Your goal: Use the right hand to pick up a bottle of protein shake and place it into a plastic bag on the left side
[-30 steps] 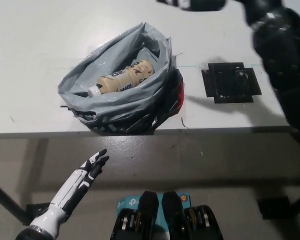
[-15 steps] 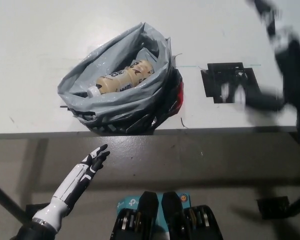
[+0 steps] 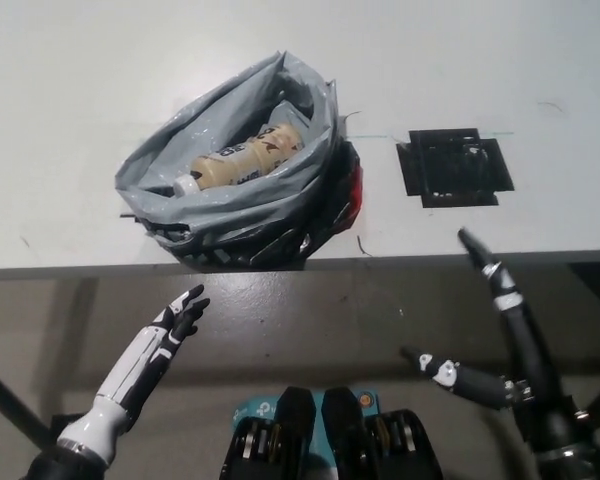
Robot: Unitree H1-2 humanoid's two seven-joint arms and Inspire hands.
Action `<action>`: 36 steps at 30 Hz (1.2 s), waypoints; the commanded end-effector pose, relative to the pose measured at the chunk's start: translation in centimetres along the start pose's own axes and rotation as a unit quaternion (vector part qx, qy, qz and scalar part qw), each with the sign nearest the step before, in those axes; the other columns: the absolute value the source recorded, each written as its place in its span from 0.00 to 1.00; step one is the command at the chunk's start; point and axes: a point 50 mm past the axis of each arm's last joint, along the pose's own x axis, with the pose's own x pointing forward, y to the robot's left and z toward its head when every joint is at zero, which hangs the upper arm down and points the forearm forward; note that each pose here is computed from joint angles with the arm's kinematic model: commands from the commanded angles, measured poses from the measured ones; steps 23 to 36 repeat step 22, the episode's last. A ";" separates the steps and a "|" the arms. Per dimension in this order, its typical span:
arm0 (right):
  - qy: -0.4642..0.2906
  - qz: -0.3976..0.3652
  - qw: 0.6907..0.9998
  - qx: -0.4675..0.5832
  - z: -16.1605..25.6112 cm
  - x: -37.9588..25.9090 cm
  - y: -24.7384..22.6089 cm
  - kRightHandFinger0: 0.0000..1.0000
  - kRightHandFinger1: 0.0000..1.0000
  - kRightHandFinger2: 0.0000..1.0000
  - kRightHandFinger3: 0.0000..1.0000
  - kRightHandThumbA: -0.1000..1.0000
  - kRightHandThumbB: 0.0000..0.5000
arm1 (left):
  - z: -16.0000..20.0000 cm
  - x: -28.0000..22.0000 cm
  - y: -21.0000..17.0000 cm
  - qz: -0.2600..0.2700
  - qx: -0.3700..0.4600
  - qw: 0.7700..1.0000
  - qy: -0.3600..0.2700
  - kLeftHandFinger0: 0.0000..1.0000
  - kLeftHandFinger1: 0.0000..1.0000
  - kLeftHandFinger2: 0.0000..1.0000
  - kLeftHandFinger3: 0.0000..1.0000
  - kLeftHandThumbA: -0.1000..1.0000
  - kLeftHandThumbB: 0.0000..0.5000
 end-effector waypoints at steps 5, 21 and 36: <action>0.021 -0.007 0.999 0.024 -3.1 -1.2 0.9 1.00 1.00 1.00 1.00 0.82 0.67 | 0.3 -1.2 0.3 0.004 0.010 1.000 -0.020 1.00 1.00 1.00 1.00 1.00 0.36; 0.052 0.010 0.998 0.024 -4.6 -3.6 2.2 1.00 1.00 1.00 1.00 0.77 0.62 | -0.8 -2.7 -0.2 -0.010 0.006 1.000 0.002 1.00 1.00 1.00 1.00 1.00 0.37; 0.052 0.010 0.998 0.024 -4.6 -3.6 2.2 1.00 1.00 1.00 1.00 0.77 0.62 | -0.8 -2.7 -0.2 -0.010 0.006 1.000 0.002 1.00 1.00 1.00 1.00 1.00 0.37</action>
